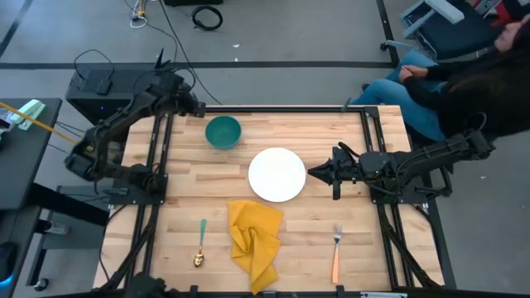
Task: Set table place
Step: Stack the green bowl on top of the white plate
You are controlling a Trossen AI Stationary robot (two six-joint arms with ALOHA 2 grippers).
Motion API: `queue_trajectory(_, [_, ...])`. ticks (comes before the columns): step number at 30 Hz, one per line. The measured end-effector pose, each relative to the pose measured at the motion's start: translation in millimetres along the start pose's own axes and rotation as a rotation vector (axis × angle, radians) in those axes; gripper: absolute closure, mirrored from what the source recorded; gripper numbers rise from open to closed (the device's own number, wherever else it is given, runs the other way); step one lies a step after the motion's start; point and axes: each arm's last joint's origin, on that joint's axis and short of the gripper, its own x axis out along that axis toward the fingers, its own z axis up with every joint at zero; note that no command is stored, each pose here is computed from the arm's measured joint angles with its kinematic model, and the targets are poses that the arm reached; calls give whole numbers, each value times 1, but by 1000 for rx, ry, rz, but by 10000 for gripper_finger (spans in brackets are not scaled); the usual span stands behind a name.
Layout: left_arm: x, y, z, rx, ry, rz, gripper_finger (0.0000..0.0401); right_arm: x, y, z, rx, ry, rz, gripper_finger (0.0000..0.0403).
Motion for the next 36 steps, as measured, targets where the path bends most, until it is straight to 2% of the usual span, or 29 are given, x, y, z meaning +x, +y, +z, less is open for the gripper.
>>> queue_trajectory(7, [28, 14, 12, -61, 78, 7, 261, 0, 0, 0, 0, 0, 0, 375])
queue_trajectory(12, [47, 18, 11, -74, 144, 18, 239, 0, 0, 0, 0, 0, 0, 375])
queue_trajectory(17, [61, 19, 7, -80, 207, -49, 222, 0, 0, 0, 0, 0, 0, 375])
queue_trajectory(32, [71, 18, 4, -62, 239, -58, 208, 0, 0, 0, 0, 0, 0, 375])
queue_trajectory(36, [71, 16, 4, -58, 248, -103, 204, 0, 0, 0, 0, 0, 0, 375])
